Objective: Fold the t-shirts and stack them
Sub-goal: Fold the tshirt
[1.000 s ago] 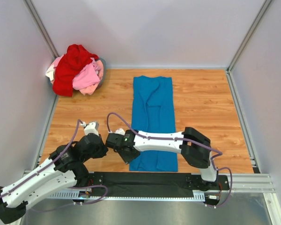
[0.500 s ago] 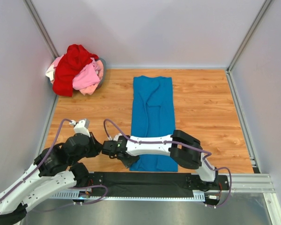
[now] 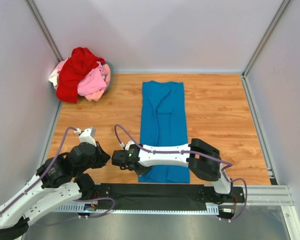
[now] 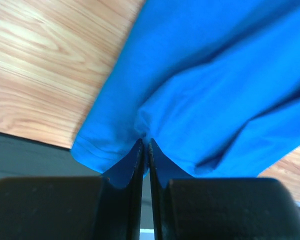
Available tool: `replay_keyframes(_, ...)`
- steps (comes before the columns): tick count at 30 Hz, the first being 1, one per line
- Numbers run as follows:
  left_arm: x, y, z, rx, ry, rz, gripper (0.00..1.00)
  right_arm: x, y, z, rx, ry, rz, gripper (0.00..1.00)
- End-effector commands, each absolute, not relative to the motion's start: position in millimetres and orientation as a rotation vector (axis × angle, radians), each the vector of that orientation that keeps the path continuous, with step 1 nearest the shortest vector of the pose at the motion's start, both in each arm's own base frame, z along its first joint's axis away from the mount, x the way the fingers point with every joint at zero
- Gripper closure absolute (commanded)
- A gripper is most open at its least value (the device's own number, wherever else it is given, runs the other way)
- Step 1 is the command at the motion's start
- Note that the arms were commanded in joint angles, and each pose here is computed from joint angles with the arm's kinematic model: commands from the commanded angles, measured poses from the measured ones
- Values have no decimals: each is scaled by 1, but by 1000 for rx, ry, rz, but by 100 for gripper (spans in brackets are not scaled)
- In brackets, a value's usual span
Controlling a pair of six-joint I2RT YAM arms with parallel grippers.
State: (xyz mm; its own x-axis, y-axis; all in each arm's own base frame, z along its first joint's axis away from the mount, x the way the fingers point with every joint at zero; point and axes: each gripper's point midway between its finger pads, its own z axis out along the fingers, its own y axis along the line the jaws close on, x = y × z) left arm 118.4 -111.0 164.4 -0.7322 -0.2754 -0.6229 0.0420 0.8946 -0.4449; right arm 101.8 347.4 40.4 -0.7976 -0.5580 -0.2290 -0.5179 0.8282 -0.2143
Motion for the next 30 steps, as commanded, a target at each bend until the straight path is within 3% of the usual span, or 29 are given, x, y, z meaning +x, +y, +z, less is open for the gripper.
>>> replay_keyframes(1, 120, -113, 163, -135, 2339, -555, 93, 105, 335, 62, -715, 2688, -181, 92)
replay_keyframes(7, 120, -120, 158, -93, 2383, -533, 94, 96, 307, 53, -637, 2712, -162, 88)
replay_keyframes(12, 119, -123, 153, -72, 2419, -512, 94, 81, 297, 46, -602, 2758, -62, 60)
replay_keyframes(13, 119, -123, 153, -69, 2420, -510, 94, 77, 292, 48, -594, 2763, -37, 47)
replay_keyframes(15, 119, -125, 150, -62, 2435, -502, 94, 76, 290, 54, -564, 2754, 12, 41)
replay_keyframes(23, 115, -148, 126, 76, 2576, -480, 89, 100, 258, 104, -405, 2629, 183, 39)
replay_keyframes(26, 112, -165, 103, 127, 2663, -463, 78, 114, 254, 113, -314, 2624, 351, 41)
replay_keyframes(30, 108, -196, 83, 153, 2696, -600, 61, 124, 219, 102, -211, 2643, 361, 42)
